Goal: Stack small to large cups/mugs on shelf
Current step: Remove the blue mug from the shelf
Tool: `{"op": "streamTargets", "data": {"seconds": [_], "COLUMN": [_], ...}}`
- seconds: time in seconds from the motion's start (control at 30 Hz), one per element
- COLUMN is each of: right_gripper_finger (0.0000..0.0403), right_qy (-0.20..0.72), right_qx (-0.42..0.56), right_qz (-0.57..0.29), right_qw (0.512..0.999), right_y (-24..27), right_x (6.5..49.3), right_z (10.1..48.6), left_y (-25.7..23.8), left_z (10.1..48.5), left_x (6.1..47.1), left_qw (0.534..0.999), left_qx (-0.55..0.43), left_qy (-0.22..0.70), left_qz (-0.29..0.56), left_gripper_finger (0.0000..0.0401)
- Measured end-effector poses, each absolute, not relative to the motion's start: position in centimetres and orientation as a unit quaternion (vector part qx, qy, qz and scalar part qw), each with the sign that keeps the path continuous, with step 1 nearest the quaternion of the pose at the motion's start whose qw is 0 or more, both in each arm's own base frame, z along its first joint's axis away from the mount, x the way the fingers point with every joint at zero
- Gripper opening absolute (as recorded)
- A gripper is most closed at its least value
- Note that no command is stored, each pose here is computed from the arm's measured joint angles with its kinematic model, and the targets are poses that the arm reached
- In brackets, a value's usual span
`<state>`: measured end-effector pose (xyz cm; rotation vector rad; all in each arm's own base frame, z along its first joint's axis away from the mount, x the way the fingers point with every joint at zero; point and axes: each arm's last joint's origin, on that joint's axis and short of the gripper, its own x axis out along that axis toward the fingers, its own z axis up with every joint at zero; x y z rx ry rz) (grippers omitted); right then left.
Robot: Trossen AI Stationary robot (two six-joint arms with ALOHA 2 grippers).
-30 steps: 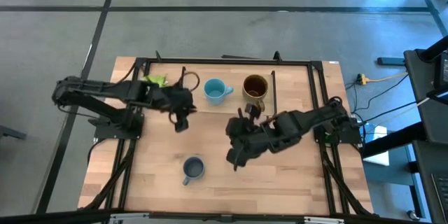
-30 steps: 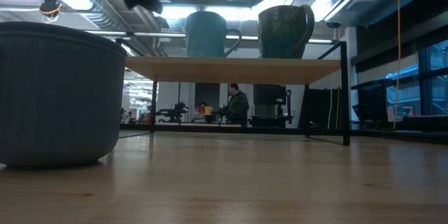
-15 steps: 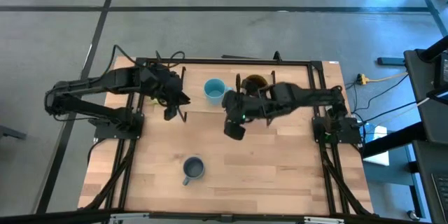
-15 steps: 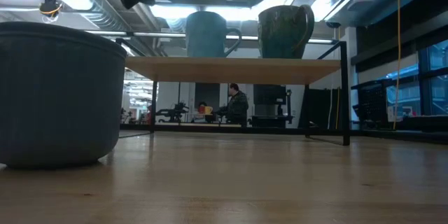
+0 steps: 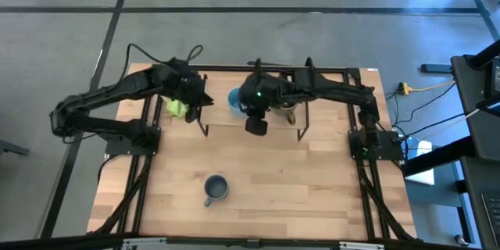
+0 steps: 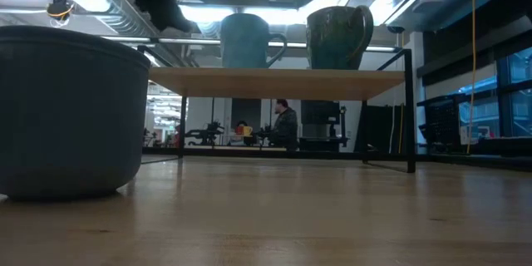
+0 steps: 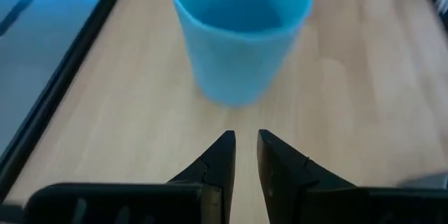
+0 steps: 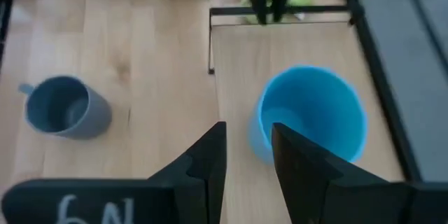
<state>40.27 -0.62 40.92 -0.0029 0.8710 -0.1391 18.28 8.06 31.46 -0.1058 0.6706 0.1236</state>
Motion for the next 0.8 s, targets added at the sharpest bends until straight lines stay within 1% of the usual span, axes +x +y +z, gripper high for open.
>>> {"op": "streamTargets", "data": {"seconds": [0.13, 0.3, 0.4, 0.53, 0.63, 0.8], "right_gripper_finger": [0.0116, 0.0116, 0.0116, 0.0116, 0.0116, 0.0104], "right_qy": [0.46, 0.513, 0.513, 0.48, 0.464, 0.472], "right_qx": [0.016, 0.002, -0.013, -0.022, -0.006, 0.019], "right_qz": [-0.038, -0.017, -0.002, 0.016, -0.003, -0.014], "right_qw": [0.887, 0.858, 0.858, 0.877, 0.886, 0.881], "right_y": [-1.2, -1.5, -1.5, -1.7, -2.8, -3.8], "right_x": [40.1, 39.2, 39.3, 39.9, 40.1, 40.0], "right_z": [40.0, 39.3, 39.3, 39.6, 39.8, 39.6], "left_y": [9.6, 11.6, 12.3, 12.9, 13.2, 13.4], "left_z": [31.5, 30.9, 30.1, 29.5, 29.4, 29.4], "left_x": [18.6, 19.3, 19.9, 20.9, 21.4, 21.6], "left_qw": [0.957, 0.955, 0.951, 0.952, 0.955, 0.958], "left_qx": [-0.061, -0.08, -0.098, -0.113, -0.116, -0.117], "left_qy": [0.277, 0.271, 0.279, 0.274, 0.262, 0.253], "left_qz": [0.056, 0.092, 0.086, 0.073, 0.071, 0.072], "left_gripper_finger": [0.0055, 0.0055, 0.0055, 0.0055, 0.0055, 0.0055]}}
